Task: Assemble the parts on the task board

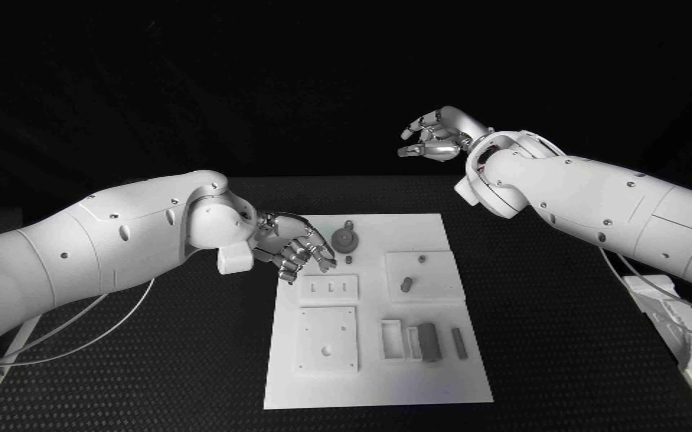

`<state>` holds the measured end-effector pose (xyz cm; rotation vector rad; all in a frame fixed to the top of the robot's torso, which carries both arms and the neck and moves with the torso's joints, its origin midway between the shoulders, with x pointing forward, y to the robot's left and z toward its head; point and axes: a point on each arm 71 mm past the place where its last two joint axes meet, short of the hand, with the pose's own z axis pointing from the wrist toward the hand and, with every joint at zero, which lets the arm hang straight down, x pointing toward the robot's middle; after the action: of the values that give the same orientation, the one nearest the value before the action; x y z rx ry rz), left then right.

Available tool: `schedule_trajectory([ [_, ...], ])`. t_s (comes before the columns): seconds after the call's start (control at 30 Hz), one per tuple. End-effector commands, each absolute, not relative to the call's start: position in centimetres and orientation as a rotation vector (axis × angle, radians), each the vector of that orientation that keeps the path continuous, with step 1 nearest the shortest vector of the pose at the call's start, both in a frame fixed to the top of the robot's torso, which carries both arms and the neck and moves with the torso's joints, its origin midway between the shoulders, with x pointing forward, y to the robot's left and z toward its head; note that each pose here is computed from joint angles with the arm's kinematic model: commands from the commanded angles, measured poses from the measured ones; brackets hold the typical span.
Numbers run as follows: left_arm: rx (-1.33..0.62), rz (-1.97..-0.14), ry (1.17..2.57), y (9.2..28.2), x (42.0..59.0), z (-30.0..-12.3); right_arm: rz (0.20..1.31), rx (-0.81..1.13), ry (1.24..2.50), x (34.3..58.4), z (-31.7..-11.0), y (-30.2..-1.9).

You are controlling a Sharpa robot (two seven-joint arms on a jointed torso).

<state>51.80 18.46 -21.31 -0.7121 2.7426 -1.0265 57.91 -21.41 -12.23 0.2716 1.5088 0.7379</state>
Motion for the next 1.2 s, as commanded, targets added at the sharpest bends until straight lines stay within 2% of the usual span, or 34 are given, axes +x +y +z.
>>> schedule_trajectory([
  [0.03,-0.703,-1.056,2.754,18.2,51.7,-21.2,0.749,0.265,1.52,57.9,-12.3,-21.3],
  [0.37,-0.7,-0.991,2.728,18.4,52.0,-21.3,0.749,0.265,1.521,57.9,-12.4,-21.3],
  [0.6,-0.637,-0.798,2.63,18.6,52.7,-21.5,0.753,0.264,1.526,57.8,-12.5,-21.2],
  [1.2,-0.684,-0.782,2.594,18.4,52.9,-21.5,0.774,0.251,1.543,57.3,-12.8,-20.6],
])
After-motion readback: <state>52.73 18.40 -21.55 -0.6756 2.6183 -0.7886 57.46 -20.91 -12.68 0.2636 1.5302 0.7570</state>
